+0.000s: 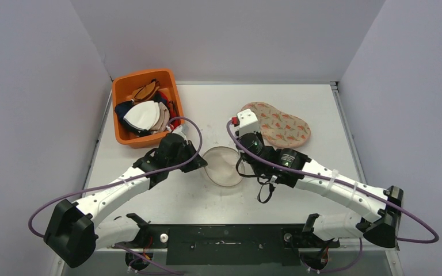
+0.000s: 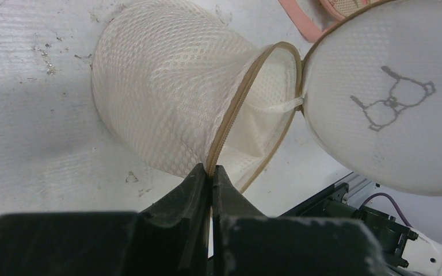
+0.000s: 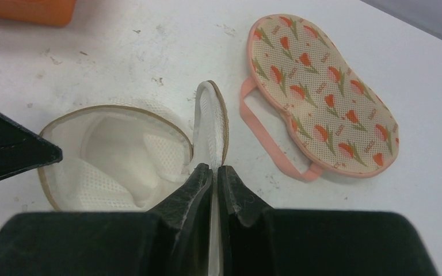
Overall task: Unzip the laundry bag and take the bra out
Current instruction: Adjust the laundry bag at the center of the board, then close the laundry bag at the center of the board.
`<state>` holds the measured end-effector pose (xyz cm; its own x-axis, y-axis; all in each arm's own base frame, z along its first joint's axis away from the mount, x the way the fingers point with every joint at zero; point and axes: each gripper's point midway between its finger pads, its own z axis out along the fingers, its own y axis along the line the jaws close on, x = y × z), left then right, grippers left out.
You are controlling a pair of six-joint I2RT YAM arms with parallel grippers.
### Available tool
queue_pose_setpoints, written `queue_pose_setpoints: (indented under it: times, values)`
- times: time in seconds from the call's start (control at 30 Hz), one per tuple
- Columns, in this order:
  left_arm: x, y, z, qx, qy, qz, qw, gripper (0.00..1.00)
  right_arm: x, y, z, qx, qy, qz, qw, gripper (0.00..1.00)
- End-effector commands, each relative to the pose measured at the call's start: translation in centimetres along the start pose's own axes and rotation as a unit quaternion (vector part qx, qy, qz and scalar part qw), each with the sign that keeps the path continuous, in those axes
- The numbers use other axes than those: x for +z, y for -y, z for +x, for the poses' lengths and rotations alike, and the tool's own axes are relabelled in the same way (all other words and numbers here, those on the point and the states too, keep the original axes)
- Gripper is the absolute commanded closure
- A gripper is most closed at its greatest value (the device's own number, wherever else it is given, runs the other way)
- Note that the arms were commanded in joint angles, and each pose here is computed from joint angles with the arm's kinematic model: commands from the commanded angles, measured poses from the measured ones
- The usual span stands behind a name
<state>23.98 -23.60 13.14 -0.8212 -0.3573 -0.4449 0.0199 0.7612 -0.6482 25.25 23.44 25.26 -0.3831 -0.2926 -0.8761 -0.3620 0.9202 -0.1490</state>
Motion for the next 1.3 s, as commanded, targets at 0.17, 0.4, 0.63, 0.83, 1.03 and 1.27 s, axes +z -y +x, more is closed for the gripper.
queue_pose_setpoints:
  times: [0.17, 0.4, 0.63, 0.83, 1.03, 1.27]
  values:
    - [-1.0, 2.7, -2.1, -0.020, 0.006, 0.057, 0.998, 1.00, -1.0, 3.1, -4.4, -0.012, 0.056, 0.128, 0.990, 0.95]
    - [-3.6, 7.8, -3.0, -0.053, -0.021, 0.141, 0.988, 1.00, -5.0, 3.1, -9.4, -0.020, 0.090, 0.134, 0.987, 0.95]
    - [-3.2, 7.9, -2.3, -0.077, -0.033, 0.158, 0.984, 1.00, -5.1, 2.6, -8.5, -0.066, 0.078, 0.170, 0.980, 0.95]
    - [-0.2, 5.5, -0.4, -0.095, -0.061, 0.136, 0.984, 1.00, -2.9, 0.9, -5.4, -0.103, 0.048, 0.175, 0.978, 0.95]
    - [0.7, 4.6, -0.1, -0.094, -0.062, 0.119, 0.986, 1.00, -1.1, -1.1, -3.5, -0.114, 0.028, 0.150, 0.982, 0.95]
    - [1.3, 4.5, -0.4, -0.084, -0.053, 0.123, 0.987, 1.00, 1.6, -6.3, -1.0, -0.099, -0.003, 0.057, 0.993, 0.95]
